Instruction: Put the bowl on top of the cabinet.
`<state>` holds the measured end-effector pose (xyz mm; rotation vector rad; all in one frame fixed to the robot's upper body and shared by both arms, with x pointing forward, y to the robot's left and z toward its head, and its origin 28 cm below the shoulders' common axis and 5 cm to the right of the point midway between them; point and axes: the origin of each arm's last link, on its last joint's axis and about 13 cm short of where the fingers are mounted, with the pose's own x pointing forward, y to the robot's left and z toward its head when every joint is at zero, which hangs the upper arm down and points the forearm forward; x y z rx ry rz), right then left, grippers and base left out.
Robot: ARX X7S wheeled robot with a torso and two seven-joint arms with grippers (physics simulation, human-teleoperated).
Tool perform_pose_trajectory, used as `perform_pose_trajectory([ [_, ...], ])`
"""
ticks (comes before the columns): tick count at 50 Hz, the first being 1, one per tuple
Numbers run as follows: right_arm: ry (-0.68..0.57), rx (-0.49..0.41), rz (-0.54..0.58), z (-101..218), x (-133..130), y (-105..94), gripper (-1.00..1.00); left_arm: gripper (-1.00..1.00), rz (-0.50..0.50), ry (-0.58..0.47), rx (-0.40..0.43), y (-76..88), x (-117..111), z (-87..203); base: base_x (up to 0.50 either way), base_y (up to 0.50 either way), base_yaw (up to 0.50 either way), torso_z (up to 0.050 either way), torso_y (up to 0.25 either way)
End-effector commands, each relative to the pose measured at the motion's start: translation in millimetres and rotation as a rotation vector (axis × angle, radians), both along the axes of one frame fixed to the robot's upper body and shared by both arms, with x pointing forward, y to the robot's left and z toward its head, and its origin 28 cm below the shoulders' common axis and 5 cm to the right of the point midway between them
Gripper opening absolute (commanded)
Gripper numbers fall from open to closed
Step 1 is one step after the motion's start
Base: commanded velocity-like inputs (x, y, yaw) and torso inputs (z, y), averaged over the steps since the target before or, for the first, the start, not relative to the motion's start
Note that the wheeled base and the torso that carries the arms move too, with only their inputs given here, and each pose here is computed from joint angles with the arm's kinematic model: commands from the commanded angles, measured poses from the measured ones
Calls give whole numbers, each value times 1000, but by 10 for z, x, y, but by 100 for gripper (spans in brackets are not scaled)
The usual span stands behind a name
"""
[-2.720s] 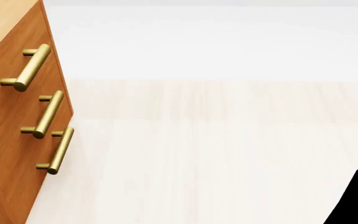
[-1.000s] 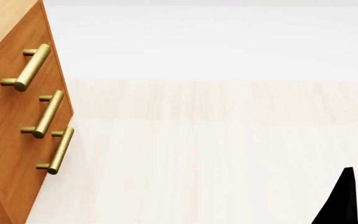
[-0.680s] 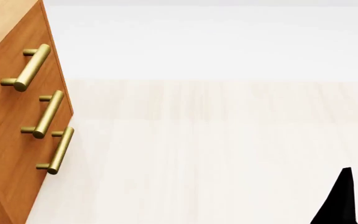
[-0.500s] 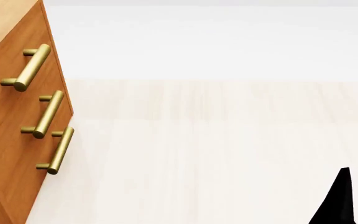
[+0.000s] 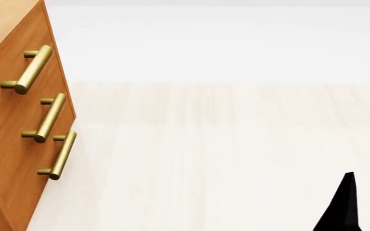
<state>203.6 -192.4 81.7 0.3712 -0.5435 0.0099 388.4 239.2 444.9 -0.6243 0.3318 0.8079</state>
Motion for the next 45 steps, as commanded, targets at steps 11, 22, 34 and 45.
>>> perform_pose_trajectory([
  [11, 6, -8, -2, -10, 8, 9, 100, -100, 41, 10, -7, 79, 60, -121, 0, 0, 0, 0, 0],
  [22, 9, -10, 0, -16, 15, 13, 100, -100, 43, 16, -6, 86, 76, -159, 0, 0, 0, 0, 0],
  [34, 11, -13, -1, -18, 22, 16, 100, -100, 55, 19, 2, 114, 91, -197, 0, 0, 0, 1, 1],
  [45, 17, -18, -2, -28, 37, 22, 100, -100, 67, 31, -1, 157, 114, -269, 0, 0, 0, 0, 0],
])
